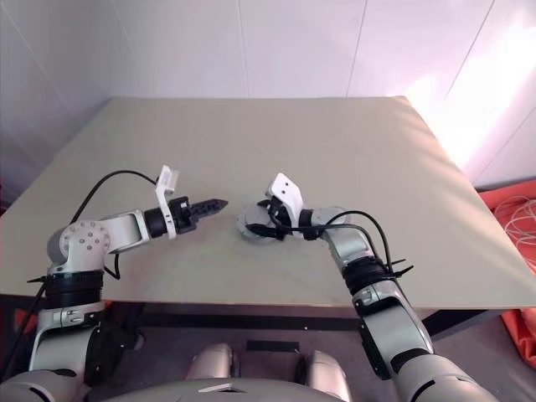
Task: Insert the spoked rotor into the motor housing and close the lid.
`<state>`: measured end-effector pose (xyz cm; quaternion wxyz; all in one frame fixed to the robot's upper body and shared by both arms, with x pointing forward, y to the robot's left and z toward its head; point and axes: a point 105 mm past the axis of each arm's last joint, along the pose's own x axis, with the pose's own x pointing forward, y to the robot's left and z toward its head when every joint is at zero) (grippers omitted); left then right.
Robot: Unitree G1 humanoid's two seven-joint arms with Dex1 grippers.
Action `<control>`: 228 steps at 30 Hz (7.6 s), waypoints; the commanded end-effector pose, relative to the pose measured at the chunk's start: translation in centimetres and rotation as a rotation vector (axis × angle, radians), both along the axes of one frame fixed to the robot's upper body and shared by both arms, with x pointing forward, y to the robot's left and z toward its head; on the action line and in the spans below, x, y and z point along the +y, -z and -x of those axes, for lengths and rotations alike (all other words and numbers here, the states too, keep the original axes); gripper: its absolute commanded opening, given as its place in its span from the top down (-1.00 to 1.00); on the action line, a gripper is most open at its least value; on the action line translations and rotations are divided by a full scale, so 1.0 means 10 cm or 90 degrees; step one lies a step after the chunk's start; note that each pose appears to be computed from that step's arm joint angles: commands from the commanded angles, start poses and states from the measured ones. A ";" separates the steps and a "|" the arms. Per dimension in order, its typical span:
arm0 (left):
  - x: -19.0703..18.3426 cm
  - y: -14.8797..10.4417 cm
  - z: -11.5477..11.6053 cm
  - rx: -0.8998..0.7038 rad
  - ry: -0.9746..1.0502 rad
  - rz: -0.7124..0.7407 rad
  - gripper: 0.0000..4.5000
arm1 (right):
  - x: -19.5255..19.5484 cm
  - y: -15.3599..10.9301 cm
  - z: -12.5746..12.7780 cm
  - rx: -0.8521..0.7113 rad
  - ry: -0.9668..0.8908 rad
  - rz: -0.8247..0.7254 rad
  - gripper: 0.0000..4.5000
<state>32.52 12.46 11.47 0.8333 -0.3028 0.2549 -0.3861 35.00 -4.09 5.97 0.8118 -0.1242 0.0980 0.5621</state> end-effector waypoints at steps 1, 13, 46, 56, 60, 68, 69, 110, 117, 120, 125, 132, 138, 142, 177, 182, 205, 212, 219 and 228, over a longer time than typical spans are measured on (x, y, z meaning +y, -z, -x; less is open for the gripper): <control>-0.10 -0.12 -0.01 -0.018 0.017 0.019 1.00 | -0.21 0.39 0.09 0.072 0.021 0.087 -0.38; -0.49 0.05 -0.06 0.068 0.040 0.094 1.00 | -0.20 0.39 0.09 0.066 0.024 0.089 -0.38; -0.30 0.48 -0.11 0.188 -0.025 -0.025 1.00 | -0.15 0.07 0.04 0.035 0.012 0.054 -0.70; -0.26 0.46 -0.14 0.192 -0.030 -0.011 1.00 | -0.11 -0.16 -0.03 -0.036 0.032 0.044 -0.98; -0.32 0.42 -0.11 0.190 -0.006 -0.001 1.00 | -0.09 -0.41 -0.08 -0.045 0.039 -0.017 -0.98; -0.33 0.41 -0.11 0.193 0.008 0.003 1.00 | -0.07 -0.84 -0.04 -0.045 0.024 -0.125 -0.98; -0.33 0.41 -0.11 0.193 0.009 0.004 1.00 | -0.07 -0.86 -0.03 -0.044 0.024 -0.130 -0.98; 0.51 -0.17 -0.13 -0.009 -0.097 0.056 1.00 | 0.11 -0.19 0.11 -0.029 -0.017 -0.028 -0.98; 0.51 -0.18 -0.15 -0.013 -0.097 0.051 1.00 | 0.04 -0.06 0.11 -0.016 -0.002 -0.020 -0.98; 0.50 -0.19 -0.16 -0.014 -0.095 0.050 1.00 | 0.02 -0.03 0.09 -0.013 0.010 -0.022 -0.98; 0.50 -0.19 -0.17 -0.016 -0.096 0.050 1.00 | -0.01 -0.01 0.04 -0.020 0.024 -0.017 -0.69; 0.50 -0.20 -0.17 -0.018 -0.100 0.053 1.00 | -0.05 0.00 -0.02 -0.042 0.027 0.003 -0.38; 0.47 -0.20 -0.16 -0.013 -0.094 0.064 1.00 | -0.05 -0.02 0.00 -0.039 0.010 0.007 -0.38; 0.45 -0.19 -0.15 -0.011 -0.092 0.064 1.00 | -0.04 -0.01 0.02 -0.027 -0.001 0.009 -0.38; 0.37 -0.17 -0.11 -0.005 -0.086 0.071 1.00 | -0.02 0.11 0.01 -0.011 -0.010 0.061 -0.38; 0.30 -0.16 -0.10 0.003 -0.073 0.086 1.00 | -0.05 0.14 0.05 0.011 -0.029 0.076 -0.38; -0.10 -0.09 -0.01 0.045 -0.008 0.114 1.00 | -0.28 0.30 -0.03 0.032 0.018 0.160 -0.38; -0.08 -0.09 0.00 0.044 -0.012 0.111 1.00 | -0.34 0.34 -0.07 0.046 0.033 0.164 -0.38; -0.15 -0.06 -0.02 0.060 -0.004 0.120 1.00 | -0.34 0.34 -0.08 0.044 0.031 0.166 -0.38; -0.40 0.22 -0.10 0.144 0.004 0.115 1.00 | -0.31 0.33 -0.08 0.040 0.027 0.164 -0.38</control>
